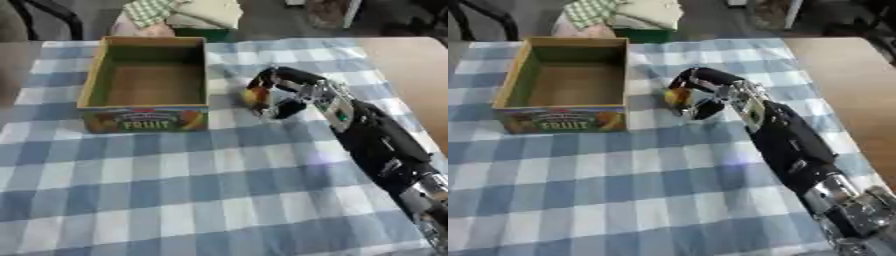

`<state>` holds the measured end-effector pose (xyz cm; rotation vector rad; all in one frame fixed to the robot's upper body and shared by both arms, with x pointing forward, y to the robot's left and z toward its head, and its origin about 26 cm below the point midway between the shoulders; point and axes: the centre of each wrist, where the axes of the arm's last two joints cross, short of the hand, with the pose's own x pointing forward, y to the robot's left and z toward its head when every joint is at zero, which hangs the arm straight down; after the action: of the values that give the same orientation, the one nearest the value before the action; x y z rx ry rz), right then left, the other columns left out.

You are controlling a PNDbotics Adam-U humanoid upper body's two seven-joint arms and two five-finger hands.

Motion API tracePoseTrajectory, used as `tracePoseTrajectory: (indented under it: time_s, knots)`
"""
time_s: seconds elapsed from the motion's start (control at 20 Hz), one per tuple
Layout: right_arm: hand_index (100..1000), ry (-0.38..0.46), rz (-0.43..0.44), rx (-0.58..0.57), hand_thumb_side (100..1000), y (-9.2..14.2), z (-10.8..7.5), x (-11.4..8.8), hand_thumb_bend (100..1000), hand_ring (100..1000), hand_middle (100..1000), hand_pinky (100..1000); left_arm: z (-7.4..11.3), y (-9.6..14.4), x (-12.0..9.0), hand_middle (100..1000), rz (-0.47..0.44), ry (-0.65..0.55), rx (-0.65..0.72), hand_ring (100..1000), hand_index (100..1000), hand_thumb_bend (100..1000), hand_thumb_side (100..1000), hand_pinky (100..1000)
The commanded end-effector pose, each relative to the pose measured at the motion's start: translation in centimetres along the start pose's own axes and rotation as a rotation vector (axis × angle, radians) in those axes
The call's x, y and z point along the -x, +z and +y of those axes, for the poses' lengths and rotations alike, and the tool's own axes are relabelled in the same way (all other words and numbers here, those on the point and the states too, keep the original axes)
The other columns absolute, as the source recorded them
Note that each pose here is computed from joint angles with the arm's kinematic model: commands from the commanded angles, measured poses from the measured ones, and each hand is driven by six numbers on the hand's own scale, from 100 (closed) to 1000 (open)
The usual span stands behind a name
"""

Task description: Pick up objects on the table and place them in the box.

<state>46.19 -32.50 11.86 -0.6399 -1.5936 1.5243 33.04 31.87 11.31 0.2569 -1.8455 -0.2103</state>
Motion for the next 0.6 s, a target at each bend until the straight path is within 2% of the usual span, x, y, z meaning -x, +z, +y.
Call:
tracePoseTrajectory:
  time_s: [0.05, 0.15, 0.25, 0.35, 0.6]
  knots:
    - [632, 0.04, 0.019, 0.051, 100, 0.3, -0.9, 0.4, 100, 554, 460, 673, 0.3, -0.2, -0.6, 503, -0.024, -0.013, 0.0, 582, 603, 555, 416, 712]
    - [507, 0.04, 0.017, 0.106, 100, 0.4, -1.1, 0.4, 100, 527, 342, 646, 0.4, -0.2, -0.6, 503, -0.023, -0.013, -0.001, 582, 603, 555, 417, 712]
    - [443, 0.034, 0.007, 0.172, 100, 0.4, -1.6, 0.2, 100, 517, 277, 638, 0.4, -0.2, -0.6, 503, -0.022, -0.014, -0.001, 583, 603, 554, 417, 713]
    - [423, 0.021, -0.011, 0.238, 100, 0.3, -2.5, -0.2, 100, 514, 253, 636, 0.4, -0.2, -0.6, 503, -0.022, -0.014, -0.002, 583, 603, 553, 417, 713]
    - [414, -0.011, -0.086, 0.373, 100, -0.4, -6.3, -2.0, 100, 512, 242, 635, 0.4, -0.2, -0.6, 503, -0.021, -0.017, 0.001, 583, 603, 553, 416, 713]
